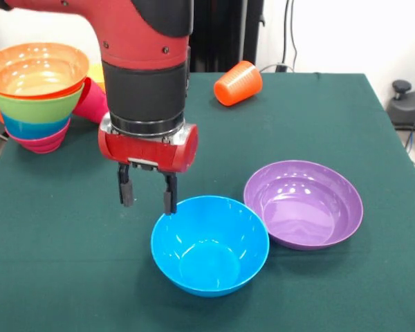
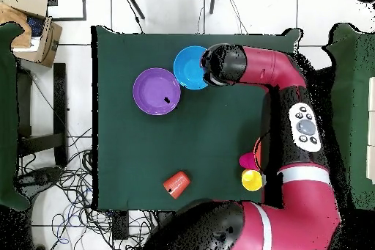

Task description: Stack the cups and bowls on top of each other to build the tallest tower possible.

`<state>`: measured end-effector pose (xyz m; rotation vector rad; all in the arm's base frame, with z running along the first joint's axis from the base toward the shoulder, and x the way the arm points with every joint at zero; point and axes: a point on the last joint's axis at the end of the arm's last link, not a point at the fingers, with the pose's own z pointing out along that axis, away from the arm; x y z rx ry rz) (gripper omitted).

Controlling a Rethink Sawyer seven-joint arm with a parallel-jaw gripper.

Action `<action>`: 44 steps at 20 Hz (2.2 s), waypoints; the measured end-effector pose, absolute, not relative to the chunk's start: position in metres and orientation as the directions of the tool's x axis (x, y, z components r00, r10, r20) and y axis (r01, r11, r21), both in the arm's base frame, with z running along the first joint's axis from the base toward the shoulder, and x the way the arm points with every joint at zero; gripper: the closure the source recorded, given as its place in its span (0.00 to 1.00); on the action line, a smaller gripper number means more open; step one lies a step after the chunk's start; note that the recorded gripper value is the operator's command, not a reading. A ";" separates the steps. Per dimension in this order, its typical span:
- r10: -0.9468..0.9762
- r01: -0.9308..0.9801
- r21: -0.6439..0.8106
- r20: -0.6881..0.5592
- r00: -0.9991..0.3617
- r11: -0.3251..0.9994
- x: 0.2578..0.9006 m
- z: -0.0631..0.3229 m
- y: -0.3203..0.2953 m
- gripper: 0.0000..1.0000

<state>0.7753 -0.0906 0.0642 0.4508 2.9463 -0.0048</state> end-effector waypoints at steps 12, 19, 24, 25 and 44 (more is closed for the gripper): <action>0.295 0.302 -0.030 -0.146 -0.944 0.953 0.757 0.009 -0.101 0.00; 0.293 0.303 -0.036 -0.164 -0.942 0.952 0.750 -0.016 -0.105 0.00; 0.294 0.305 -0.041 -0.177 -0.939 0.951 0.748 -0.022 -0.109 0.00; 0.294 0.306 -0.040 -0.180 -0.939 0.951 0.748 -0.022 -0.109 0.00; 0.341 0.347 0.004 -0.199 -0.919 0.938 0.760 -0.010 -0.106 0.00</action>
